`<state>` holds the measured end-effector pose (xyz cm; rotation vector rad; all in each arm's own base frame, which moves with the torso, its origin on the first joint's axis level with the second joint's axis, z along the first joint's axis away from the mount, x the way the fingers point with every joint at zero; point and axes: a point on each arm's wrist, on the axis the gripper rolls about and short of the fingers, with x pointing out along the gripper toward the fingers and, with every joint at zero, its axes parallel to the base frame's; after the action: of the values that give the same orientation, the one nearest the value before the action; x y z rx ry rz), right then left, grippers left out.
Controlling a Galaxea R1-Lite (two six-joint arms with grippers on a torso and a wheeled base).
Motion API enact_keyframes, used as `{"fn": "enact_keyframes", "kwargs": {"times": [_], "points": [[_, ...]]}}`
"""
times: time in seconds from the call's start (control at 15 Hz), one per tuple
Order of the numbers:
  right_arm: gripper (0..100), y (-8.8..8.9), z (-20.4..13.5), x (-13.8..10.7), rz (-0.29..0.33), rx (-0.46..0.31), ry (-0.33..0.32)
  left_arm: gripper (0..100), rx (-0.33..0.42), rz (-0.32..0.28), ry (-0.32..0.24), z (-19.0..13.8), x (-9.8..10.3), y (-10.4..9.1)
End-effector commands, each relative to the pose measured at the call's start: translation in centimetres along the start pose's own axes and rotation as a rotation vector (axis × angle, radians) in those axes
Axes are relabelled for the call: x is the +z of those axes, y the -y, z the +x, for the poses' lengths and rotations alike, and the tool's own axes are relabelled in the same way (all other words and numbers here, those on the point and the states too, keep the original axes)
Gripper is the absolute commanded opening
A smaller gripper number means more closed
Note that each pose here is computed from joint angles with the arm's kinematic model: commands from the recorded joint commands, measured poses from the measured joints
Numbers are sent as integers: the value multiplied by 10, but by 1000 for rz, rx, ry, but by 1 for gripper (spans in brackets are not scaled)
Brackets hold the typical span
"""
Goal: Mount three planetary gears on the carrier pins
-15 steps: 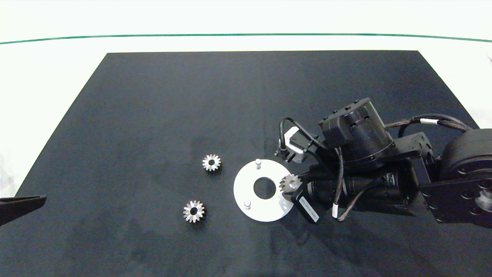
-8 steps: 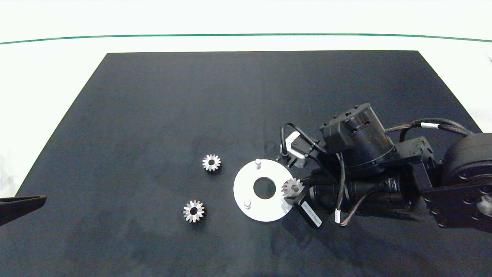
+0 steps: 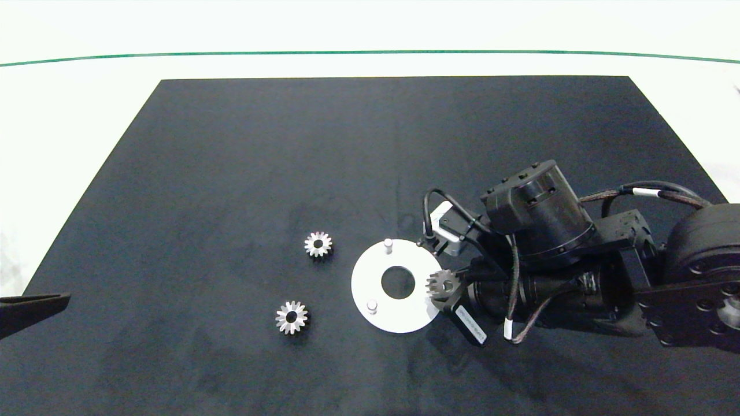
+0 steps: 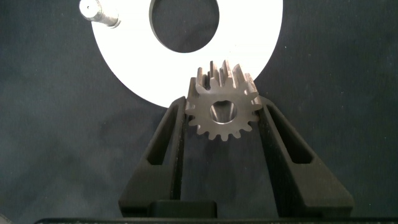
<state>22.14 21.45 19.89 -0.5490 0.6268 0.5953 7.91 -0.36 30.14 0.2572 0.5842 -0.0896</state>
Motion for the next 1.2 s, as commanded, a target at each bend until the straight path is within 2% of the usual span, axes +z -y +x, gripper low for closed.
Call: {"fn": "enact_keyframes", "kwargs": {"times": [0.07, 0.33, 1.2], "points": [[10, 0, 1, 1, 1, -4, 5, 100, -1, 2, -4, 0, 0, 0], [10, 2, -1, 6, 9, -8, 22, 100, -1, 2, -4, 0, 0, 0], [10, -1, 2, 4, 4, -1, 9, 100, 0, 2, -3, -1, -1, 0]]}}
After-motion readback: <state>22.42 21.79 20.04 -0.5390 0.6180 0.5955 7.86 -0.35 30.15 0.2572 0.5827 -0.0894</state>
